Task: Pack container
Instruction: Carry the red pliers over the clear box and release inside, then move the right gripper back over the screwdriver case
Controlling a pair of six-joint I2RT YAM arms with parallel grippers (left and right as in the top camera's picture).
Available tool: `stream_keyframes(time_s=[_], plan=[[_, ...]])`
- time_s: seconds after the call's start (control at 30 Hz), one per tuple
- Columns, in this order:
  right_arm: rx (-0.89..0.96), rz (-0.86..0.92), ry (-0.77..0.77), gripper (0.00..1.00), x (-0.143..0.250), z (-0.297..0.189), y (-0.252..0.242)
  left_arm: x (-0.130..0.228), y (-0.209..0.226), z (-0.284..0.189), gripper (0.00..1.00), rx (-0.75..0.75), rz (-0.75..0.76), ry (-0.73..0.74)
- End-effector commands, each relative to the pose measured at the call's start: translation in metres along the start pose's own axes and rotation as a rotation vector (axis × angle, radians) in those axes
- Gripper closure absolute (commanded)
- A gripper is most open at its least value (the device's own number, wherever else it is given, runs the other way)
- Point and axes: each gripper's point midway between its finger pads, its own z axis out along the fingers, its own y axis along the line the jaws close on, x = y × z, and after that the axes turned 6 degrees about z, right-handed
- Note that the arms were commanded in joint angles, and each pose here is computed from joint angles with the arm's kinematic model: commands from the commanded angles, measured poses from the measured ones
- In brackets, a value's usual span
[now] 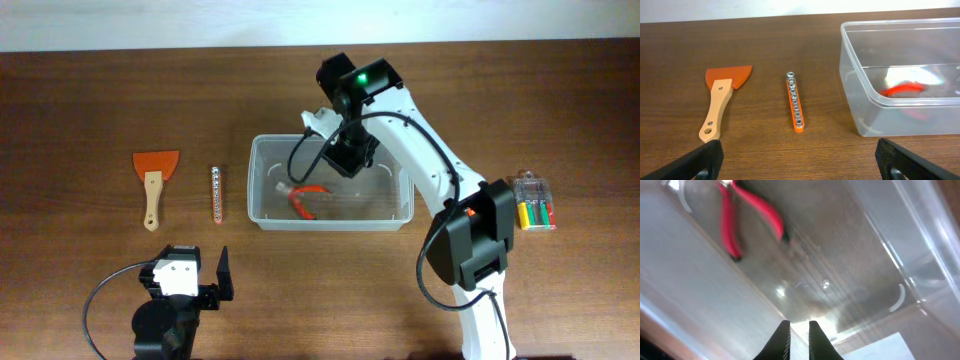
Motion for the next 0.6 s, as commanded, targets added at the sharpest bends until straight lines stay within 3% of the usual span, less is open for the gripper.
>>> stream_keyframes(time_s=[0.0,0.33,0.47,0.53,0.57], plan=[[-0.018,-0.016,-0.004,0.88,0.001,0.004,0.007,0.001,-0.003,0.001,0.01,0.015,-0.001,-0.003],[0.011,0.095,-0.097,0.87,-0.018,-0.01,-0.008,0.001,-0.003,0.001,0.01,0.015,-0.001,-0.003],[0.033,0.188,-0.184,0.63,-0.025,-0.052,-0.032,0.001,-0.003,0.001,0.01,0.015,-0.001,-0.003],[0.064,0.254,-0.224,0.4,-0.018,-0.081,-0.052,0.001,-0.003,0.001,0.01,0.015,-0.001,-0.003],[0.084,0.291,-0.238,0.36,-0.012,-0.095,-0.064,0.001,-0.003,0.001,0.01,0.015,-0.001,-0.003]])
